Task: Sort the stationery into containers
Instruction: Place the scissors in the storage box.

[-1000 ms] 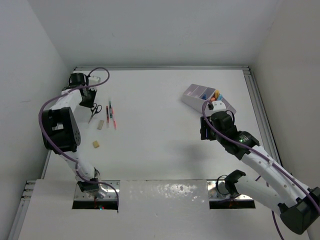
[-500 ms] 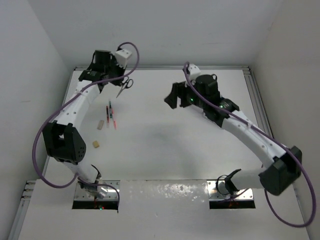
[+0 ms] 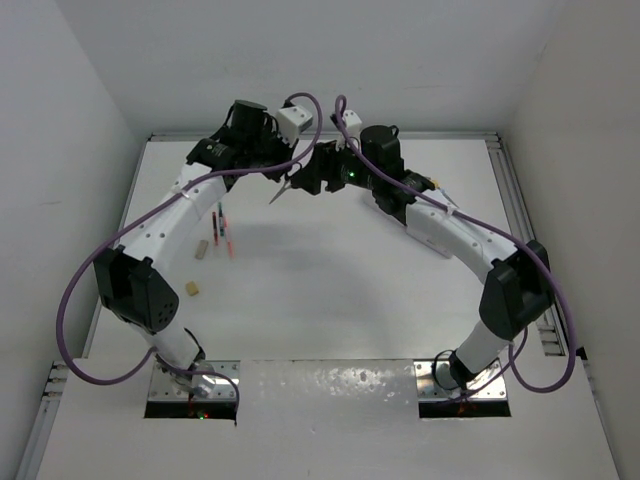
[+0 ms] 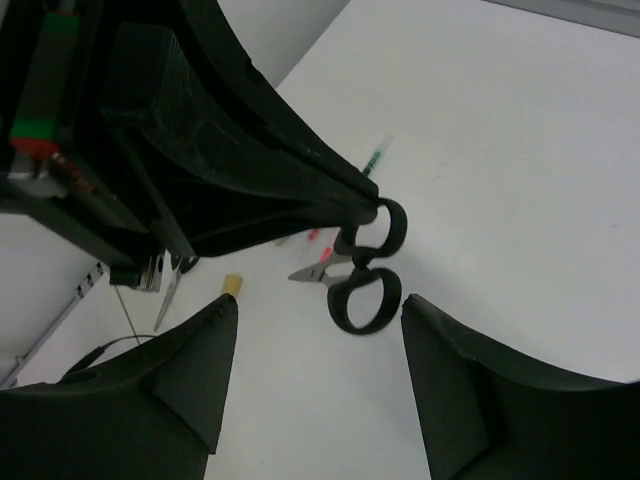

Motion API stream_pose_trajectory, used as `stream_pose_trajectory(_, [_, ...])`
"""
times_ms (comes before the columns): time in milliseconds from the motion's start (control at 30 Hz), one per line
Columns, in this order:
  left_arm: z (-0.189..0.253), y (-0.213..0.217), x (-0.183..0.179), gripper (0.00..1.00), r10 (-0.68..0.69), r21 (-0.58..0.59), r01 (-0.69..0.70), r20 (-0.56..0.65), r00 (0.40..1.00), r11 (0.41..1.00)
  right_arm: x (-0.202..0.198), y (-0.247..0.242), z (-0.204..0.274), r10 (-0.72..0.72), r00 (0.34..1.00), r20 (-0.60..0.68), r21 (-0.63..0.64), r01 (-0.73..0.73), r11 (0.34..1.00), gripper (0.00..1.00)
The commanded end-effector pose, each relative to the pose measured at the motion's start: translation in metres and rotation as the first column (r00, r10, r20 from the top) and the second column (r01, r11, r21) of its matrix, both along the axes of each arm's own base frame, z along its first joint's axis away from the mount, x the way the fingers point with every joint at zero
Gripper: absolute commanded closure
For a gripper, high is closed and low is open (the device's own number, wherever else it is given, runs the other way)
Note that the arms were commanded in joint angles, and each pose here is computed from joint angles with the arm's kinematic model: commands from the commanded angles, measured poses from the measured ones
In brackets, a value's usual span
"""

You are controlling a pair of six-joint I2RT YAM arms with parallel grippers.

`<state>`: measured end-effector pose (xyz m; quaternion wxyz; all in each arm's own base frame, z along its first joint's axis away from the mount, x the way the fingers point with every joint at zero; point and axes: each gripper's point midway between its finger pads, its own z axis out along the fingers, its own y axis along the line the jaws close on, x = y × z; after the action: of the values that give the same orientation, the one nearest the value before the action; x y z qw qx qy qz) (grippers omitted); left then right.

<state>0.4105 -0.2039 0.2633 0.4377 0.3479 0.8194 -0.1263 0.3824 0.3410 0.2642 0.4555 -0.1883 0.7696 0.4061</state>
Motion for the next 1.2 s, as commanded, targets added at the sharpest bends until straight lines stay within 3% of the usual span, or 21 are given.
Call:
stream_pose_trajectory(0, [0.026,-0.019,-0.005,1.0,-0.042,-0.047,0.044,0.036,0.998,0.998,0.001,0.012,0.021,0.038,0.997,0.064,0.075,-0.043,0.996,0.35])
stream_pose_trajectory(100, [0.024,-0.026,-0.009,1.0,-0.06,-0.045,0.061,0.019,0.998,0.997,0.005,0.013,0.008,0.029,0.999,0.033,0.075,-0.031,0.997,0.41])
stream_pose_trajectory(133, [0.024,-0.028,-0.01,1.0,-0.066,-0.048,0.067,0.018,0.998,0.997,0.006,0.014,0.003,0.028,0.999,0.02,0.073,-0.029,0.997,0.5])
stream_pose_trajectory(333, [0.033,-0.036,-0.013,1.0,-0.09,-0.08,0.09,0.014,0.996,0.993,0.01,0.016,-0.001,0.024,1.0,0.01,0.097,-0.025,0.995,0.77])
stream_pose_trajectory(400, [0.035,-0.038,-0.014,1.0,-0.095,-0.085,0.096,0.012,0.995,0.992,0.011,0.014,0.0,0.018,1.0,0.009,0.106,-0.019,0.994,1.0])
stream_pose_trajectory(500, [0.034,-0.036,-0.013,1.0,-0.09,-0.076,0.091,0.014,0.996,0.993,0.016,0.007,0.004,-0.023,1.0,0.001,0.118,0.023,0.993,1.0])
stream_pose_trajectory(533, [0.035,-0.035,-0.011,0.93,-0.074,-0.08,0.074,0.013,0.997,0.994,0.022,0.002,0.005,-0.067,0.998,-0.003,0.118,0.067,0.991,1.0])
stream_pose_trajectory(567, [0.035,-0.029,-0.006,0.73,-0.037,-0.066,0.038,0.016,0.999,0.997,0.027,-0.004,0.005,-0.105,0.994,-0.01,0.11,0.106,0.988,1.0])
stream_pose_trajectory(600, [0.037,-0.025,-0.004,0.42,-0.014,-0.068,0.015,0.017,1.0,0.998,0.032,-0.016,0.004,-0.158,0.987,-0.029,0.084,0.16,0.983,1.0])
stream_pose_trajectory(633, [0.046,-0.013,0.005,0.01,0.028,-0.085,-0.025,0.028,0.999,0.996,0.038,-0.026,0.003,-0.211,0.977,-0.032,0.06,0.212,0.975,1.0])
stream_pose_trajectory(733, [0.08,0.023,0.023,0.0,0.144,-0.145,-0.133,0.062,0.988,0.98,0.06,-0.08,-0.002,-0.43,0.902,0.022,-0.082,0.431,0.899,1.0])
stream_pose_trajectory(833, [0.099,0.074,0.034,0.0,0.303,-0.129,-0.289,0.107,0.947,0.949,0.075,-0.142,-0.013,-0.637,0.763,0.11,-0.214,0.644,0.734,1.0])
stream_pose_trajectory(867, [0.098,0.088,0.035,0.0,0.343,-0.108,-0.331,0.117,0.932,0.937,0.081,-0.175,-0.019,-0.725,0.672,0.148,-0.262,0.734,0.627,1.0])
stream_pose_trajectory(900, [0.1,0.108,0.031,0.0,0.387,-0.076,-0.38,0.144,0.911,0.922,0.082,-0.191,-0.024,-0.761,0.628,0.166,-0.289,0.768,0.571,1.0])
stream_pose_trajectory(967, [0.069,0.144,0.025,0.0,0.482,0.036,-0.49,0.132,0.866,0.871,0.084,-0.225,-0.029,-0.823,0.526,0.216,-0.33,0.832,0.445,1.0])
stream_pose_trajectory(1100, [0.022,0.212,0.002,0.0,0.624,0.135,-0.63,0.087,0.777,0.765,0.091,-0.25,-0.04,-0.857,0.441,0.266,-0.369,0.868,0.332,1.0])
stream_pose_trajectory(1167, [0.006,0.226,-0.005,0.0,0.656,0.144,-0.657,0.058,0.752,0.74,0.099,-0.255,-0.05,-0.865,0.428,0.263,-0.378,0.87,0.315,1.0])
